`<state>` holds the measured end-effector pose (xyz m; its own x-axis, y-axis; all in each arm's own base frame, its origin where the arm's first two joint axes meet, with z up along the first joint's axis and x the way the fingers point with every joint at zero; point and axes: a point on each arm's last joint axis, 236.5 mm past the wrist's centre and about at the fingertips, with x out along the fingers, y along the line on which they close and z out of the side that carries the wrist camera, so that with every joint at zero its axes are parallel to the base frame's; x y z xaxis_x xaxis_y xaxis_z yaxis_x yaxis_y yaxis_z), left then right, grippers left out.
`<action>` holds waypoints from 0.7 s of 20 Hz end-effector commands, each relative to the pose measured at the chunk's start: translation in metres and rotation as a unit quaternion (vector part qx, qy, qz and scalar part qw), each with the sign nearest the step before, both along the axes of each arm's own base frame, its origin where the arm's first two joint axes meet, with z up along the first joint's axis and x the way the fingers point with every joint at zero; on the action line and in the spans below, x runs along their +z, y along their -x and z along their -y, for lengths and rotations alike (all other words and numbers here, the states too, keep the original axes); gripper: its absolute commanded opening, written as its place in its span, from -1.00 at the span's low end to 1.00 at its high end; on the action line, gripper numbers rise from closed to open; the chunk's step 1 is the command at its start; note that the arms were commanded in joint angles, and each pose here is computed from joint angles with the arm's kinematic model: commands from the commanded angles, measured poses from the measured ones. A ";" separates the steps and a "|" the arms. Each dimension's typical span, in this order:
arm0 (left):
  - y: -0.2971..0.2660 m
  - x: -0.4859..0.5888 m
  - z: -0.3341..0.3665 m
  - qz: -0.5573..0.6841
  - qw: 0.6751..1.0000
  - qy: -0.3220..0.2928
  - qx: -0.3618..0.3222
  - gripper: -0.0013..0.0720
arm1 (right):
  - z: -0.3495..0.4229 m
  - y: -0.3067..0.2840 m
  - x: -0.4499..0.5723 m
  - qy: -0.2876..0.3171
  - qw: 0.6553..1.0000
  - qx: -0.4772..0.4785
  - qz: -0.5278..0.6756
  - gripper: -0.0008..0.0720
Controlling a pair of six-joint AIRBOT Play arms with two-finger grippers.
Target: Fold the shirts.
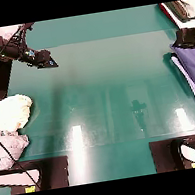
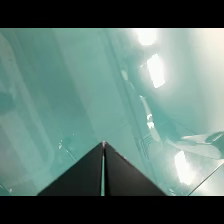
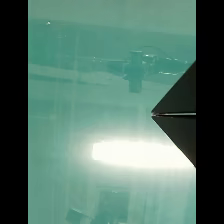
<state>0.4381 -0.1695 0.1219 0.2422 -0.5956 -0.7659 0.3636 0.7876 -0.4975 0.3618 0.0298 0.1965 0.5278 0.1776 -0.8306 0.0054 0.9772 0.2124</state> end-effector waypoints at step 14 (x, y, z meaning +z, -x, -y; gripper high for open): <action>0.000 0.002 0.002 0.001 1.000 0.004 0.000 -0.89 | -0.003 0.000 0.000 0.000 1.000 0.003 0.001 -0.93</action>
<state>0.4383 -0.1696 0.1220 0.2428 -0.5962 -0.7652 0.3637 0.7872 -0.4980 0.3626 0.0324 0.1973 0.5313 0.1816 -0.8275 -0.0015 0.9770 0.2134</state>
